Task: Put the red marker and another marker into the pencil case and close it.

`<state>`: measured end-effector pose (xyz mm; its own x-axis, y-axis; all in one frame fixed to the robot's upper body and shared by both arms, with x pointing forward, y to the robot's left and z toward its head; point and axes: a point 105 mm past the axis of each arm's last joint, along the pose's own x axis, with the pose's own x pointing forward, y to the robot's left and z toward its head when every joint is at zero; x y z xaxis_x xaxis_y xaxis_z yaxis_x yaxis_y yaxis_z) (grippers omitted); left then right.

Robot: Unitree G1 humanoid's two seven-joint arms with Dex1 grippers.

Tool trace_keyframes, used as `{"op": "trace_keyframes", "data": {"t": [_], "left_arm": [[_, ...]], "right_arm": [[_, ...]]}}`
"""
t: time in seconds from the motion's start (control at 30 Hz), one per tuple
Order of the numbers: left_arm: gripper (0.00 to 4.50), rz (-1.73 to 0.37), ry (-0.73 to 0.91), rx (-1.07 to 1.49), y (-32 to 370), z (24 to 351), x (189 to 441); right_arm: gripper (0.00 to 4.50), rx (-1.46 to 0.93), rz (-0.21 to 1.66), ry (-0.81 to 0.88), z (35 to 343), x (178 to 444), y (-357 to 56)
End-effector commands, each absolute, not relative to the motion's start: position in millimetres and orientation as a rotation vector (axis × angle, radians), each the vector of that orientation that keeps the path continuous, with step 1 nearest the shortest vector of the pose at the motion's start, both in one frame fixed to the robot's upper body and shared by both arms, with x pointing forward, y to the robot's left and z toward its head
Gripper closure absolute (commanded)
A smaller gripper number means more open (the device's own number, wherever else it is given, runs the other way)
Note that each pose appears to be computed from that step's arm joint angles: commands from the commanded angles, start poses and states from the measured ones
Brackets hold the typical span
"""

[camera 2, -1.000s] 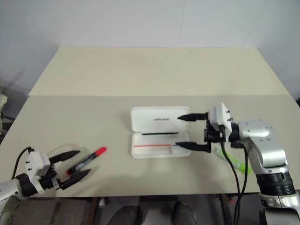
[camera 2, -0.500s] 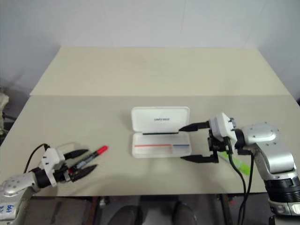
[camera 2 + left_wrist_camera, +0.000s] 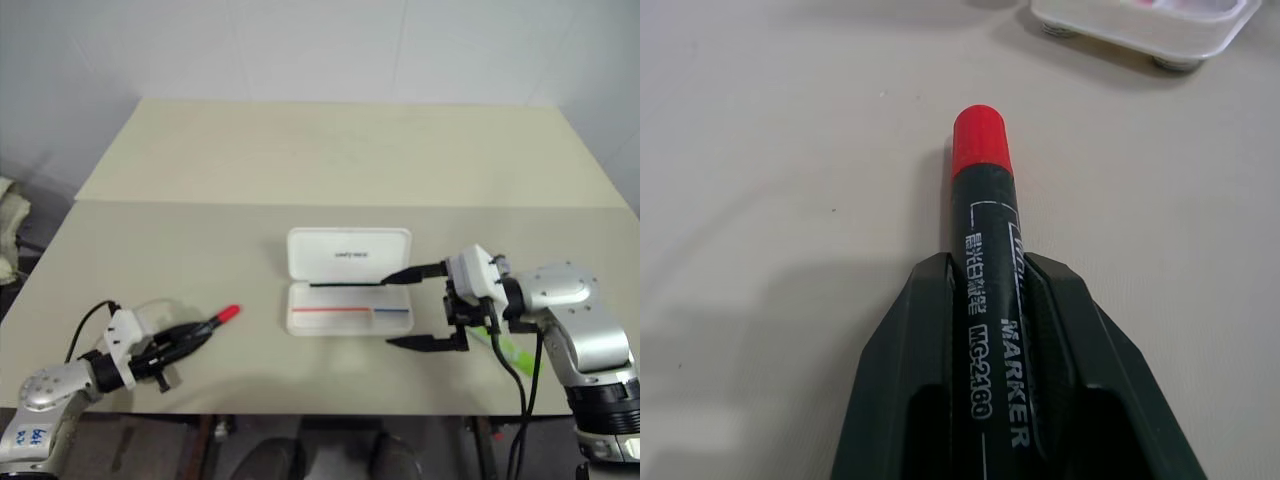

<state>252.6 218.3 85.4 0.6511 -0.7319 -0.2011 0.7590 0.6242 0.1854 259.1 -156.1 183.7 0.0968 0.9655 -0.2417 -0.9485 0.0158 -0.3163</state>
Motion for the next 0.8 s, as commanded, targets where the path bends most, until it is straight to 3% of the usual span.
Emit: {"op": "trace_keyframes", "data": {"t": [0.03,0.4,0.8], "left_arm": [[3.86,-0.93,-0.005,0.281,203.7,118.3,253.3],[3.86,-1.17,-0.081,0.335,163.7,155.2,255.5],[3.86,-1.331,-0.076,0.41,117.4,154.0,281.7]], "right_arm": [[0.0,-0.474,1.426,-0.094,194.2,264.8,-164.4],[0.0,-0.443,1.312,-0.089,192.4,268.7,-172.7],[0.0,-0.441,1.174,-0.095,190.8,252.5,-188.4]]}}
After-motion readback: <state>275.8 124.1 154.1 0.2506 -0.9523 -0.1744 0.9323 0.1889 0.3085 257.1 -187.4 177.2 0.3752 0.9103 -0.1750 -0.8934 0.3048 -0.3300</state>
